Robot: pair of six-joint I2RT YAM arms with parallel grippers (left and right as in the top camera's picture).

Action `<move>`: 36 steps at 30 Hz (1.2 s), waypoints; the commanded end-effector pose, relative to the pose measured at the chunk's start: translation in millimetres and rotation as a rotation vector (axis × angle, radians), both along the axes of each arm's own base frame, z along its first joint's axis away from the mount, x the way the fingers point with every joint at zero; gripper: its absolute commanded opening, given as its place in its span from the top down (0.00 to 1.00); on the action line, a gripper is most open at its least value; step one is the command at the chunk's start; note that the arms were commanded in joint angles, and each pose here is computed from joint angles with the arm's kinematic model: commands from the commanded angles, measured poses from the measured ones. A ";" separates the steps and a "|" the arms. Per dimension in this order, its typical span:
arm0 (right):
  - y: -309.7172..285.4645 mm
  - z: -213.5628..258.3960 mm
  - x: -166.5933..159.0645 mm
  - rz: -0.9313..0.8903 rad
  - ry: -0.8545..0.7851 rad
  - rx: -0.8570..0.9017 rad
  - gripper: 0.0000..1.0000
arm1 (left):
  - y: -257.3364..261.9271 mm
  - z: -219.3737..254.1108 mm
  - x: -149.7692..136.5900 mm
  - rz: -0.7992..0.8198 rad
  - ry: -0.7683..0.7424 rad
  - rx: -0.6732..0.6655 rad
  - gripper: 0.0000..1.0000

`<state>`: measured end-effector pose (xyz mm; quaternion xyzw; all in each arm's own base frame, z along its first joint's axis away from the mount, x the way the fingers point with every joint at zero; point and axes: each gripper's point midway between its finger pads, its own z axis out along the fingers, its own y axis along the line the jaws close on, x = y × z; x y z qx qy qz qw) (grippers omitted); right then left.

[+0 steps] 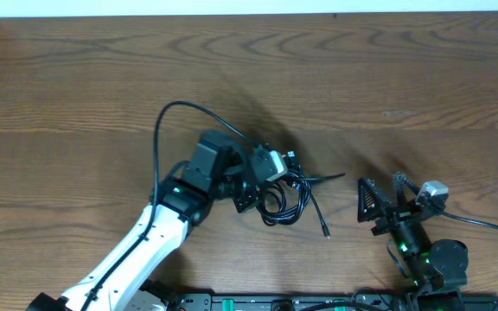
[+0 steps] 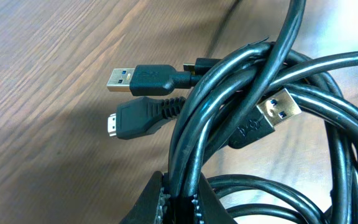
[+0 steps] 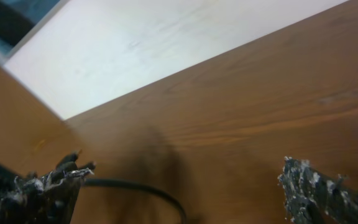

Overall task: Untangle cables
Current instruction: 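Swing the right gripper toward the held coil and open it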

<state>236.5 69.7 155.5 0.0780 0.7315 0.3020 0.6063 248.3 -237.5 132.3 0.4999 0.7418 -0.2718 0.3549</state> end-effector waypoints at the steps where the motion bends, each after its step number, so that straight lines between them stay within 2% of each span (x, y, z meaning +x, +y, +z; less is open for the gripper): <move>1: 19.6 0.4 -8.6 0.122 0.013 0.026 0.01 | -8.6 29.4 -18.6 -0.141 0.062 -0.188 0.93; 7: 31.9 6.3 -17.2 0.209 0.028 -0.004 0.01 | 0.6 68.4 -40.3 -0.304 0.136 -0.436 0.93; 14: 37.5 39.1 -30.3 0.277 0.036 -0.144 0.01 | 7.8 102.0 -64.8 -0.466 0.186 -0.619 0.93; 20: 52.1 70.5 -48.7 0.411 0.001 -0.239 0.01 | 6.0 106.6 -62.0 -0.424 0.298 -0.621 0.93; 29: 59.1 92.6 -55.1 0.451 -0.021 -0.170 0.01 | 1.3 125.8 -43.8 -0.318 0.442 -0.627 0.93; 36: 62.1 110.7 -55.0 0.454 -0.027 -0.050 0.01 | -8.7 138.0 -22.0 -0.154 0.271 -0.602 0.93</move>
